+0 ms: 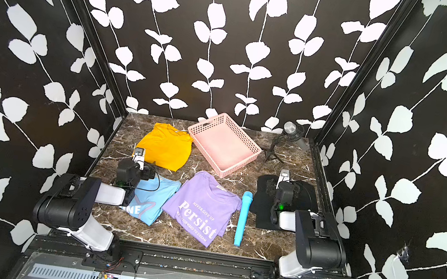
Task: Put the folded t-shirts into the basket
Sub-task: Adjust the bin at the center of the board, then pick up the T-shirt from the center of the board.
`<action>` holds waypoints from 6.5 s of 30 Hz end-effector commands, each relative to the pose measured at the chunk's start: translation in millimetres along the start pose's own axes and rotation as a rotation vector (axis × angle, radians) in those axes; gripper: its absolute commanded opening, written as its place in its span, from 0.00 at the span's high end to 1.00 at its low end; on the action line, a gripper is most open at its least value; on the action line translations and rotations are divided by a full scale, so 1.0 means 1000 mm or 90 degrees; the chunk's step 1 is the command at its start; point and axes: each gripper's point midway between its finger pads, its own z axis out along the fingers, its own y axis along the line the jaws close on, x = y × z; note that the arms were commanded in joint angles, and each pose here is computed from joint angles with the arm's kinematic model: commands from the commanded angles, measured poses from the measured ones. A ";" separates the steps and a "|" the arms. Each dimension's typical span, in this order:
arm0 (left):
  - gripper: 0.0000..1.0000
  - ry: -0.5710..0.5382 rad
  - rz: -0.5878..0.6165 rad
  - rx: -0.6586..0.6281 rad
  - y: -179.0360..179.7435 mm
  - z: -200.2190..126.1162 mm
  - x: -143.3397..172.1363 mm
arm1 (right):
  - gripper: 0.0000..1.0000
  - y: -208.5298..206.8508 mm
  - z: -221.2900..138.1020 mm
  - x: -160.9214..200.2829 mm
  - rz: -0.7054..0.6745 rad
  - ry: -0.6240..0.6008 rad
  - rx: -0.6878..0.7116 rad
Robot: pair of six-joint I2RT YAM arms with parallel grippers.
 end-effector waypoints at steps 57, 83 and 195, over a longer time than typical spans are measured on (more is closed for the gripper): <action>0.09 0.178 -0.302 0.181 -0.073 -0.033 -0.068 | 0.10 0.322 -0.075 -0.097 -0.320 0.160 -0.540; 0.08 0.225 -0.261 0.186 -0.083 -0.036 -0.047 | 0.78 0.306 0.001 -0.070 -0.514 0.265 -0.490; 0.81 0.491 -0.160 0.395 -0.255 -0.038 0.045 | 0.75 0.267 -0.075 0.074 0.059 0.573 -0.387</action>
